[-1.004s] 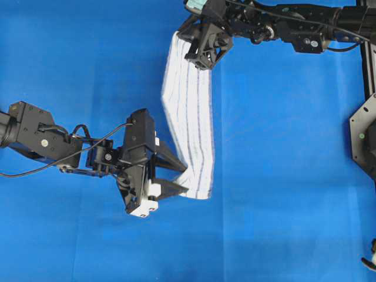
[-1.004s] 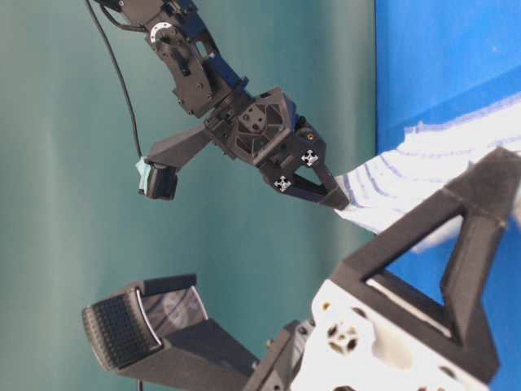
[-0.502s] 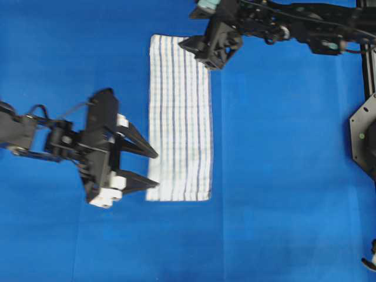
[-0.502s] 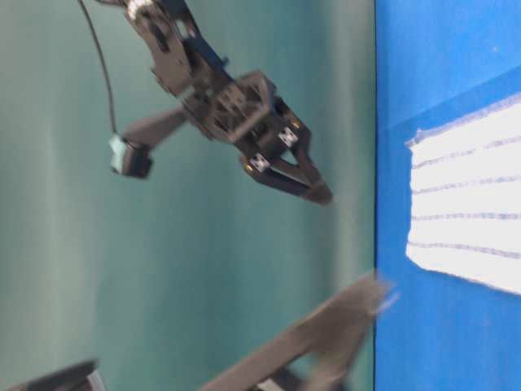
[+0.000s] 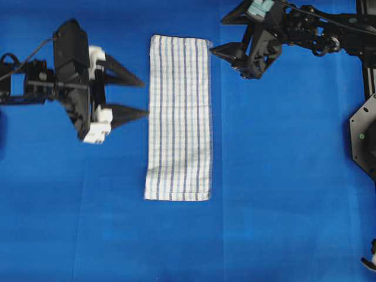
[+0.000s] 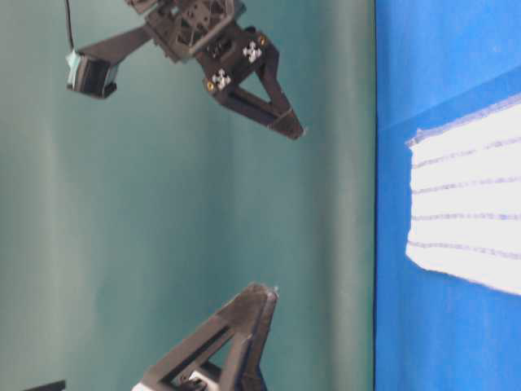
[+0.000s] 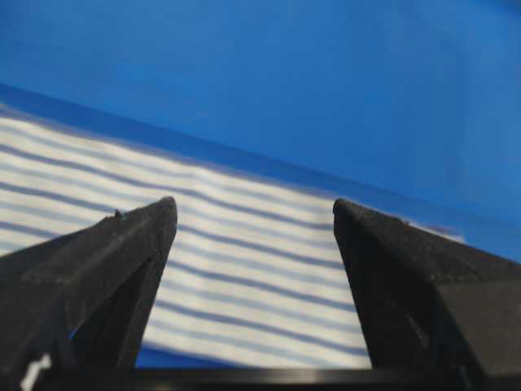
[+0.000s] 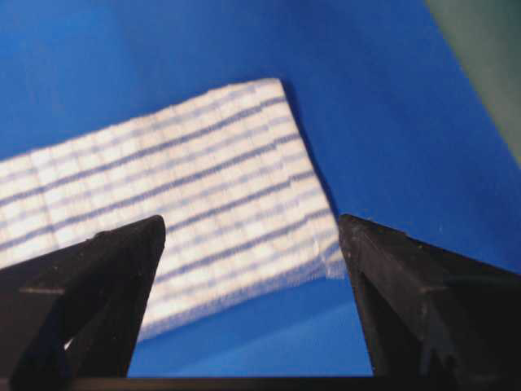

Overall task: Fold the blue towel.
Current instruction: 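Lower the strip onto the table and open both grippers, then move both grippers to the strip's top corners and pinch them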

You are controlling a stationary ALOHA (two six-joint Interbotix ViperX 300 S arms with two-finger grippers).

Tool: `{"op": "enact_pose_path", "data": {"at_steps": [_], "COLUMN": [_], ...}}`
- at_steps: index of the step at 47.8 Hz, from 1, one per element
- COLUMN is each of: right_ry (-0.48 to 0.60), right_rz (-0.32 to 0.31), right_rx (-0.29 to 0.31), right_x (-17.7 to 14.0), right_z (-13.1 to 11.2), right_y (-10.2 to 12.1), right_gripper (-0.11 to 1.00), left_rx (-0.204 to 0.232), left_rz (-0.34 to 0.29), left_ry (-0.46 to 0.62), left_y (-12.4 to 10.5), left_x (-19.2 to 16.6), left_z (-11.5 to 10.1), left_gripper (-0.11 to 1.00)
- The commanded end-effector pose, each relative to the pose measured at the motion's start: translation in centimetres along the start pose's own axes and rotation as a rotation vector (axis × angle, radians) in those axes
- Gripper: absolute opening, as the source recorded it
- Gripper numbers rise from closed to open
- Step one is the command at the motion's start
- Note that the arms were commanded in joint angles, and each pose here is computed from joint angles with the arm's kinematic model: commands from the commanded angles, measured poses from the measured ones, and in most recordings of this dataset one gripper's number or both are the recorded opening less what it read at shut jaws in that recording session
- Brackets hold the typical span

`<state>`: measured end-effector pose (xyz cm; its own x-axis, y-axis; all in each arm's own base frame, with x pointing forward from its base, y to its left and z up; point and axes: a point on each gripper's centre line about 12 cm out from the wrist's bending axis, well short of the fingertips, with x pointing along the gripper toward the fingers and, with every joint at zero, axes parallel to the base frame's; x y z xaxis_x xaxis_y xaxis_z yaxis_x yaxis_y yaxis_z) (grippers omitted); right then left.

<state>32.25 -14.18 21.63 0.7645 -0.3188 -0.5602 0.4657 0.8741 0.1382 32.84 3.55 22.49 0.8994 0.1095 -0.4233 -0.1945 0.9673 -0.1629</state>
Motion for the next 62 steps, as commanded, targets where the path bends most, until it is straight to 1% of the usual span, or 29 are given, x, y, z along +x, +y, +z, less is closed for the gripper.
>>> {"op": "enact_pose_path", "data": {"at_steps": [1,4,8,13,18,21,25,33,42,53,62], "right_ry": [-0.048,-0.051,-0.051,-0.050,-0.054,-0.056,-0.056,-0.043,-0.031,-0.003,0.019], "right_rz": [0.006,0.006,0.006,0.004,-0.002,-0.009,-0.018,-0.052,-0.099,-0.149,-0.176], "right_rx": [0.011,0.015,0.020,0.022,0.027,0.025,0.032,0.065,0.105,0.150,0.178], "right_x": [-1.3,-1.6,-1.7,-1.4,-0.8,-0.1,0.8,3.0,5.7,8.8,10.6], "right_z": [0.8,0.6,0.4,0.5,0.5,0.3,0.1,-1.1,-2.9,-4.9,-6.2], "right_y": [0.2,0.1,0.1,0.1,0.0,-0.1,-0.3,-1.2,-2.3,-3.4,-3.9], "right_gripper": [0.87,0.87,0.87,0.87,0.87,0.87,0.87,0.86,0.86,0.86,0.86], "left_rx": [0.011,0.011,0.011,0.015,0.011,0.006,0.011,0.014,-0.001,-0.029,-0.041], "left_rz": [0.030,0.047,0.052,0.057,0.081,0.107,0.147,0.224,0.299,0.358,0.382], "left_ry": [-0.024,-0.017,-0.012,-0.006,-0.008,-0.005,0.000,0.006,0.032,0.075,0.090], "left_y": [1.1,1.7,1.9,2.0,2.9,3.9,5.5,8.7,12.3,15.6,16.9], "left_x": [0.2,0.4,0.6,0.7,1.0,1.4,1.9,3.8,6.8,9.5,10.2], "left_z": [0.9,0.8,0.7,0.6,0.5,0.5,0.4,-0.1,-2.0,-4.9,-6.1], "left_gripper": [0.72,0.72,0.72,0.72,0.72,0.72,0.72,0.72,0.72,0.72,0.72]}}
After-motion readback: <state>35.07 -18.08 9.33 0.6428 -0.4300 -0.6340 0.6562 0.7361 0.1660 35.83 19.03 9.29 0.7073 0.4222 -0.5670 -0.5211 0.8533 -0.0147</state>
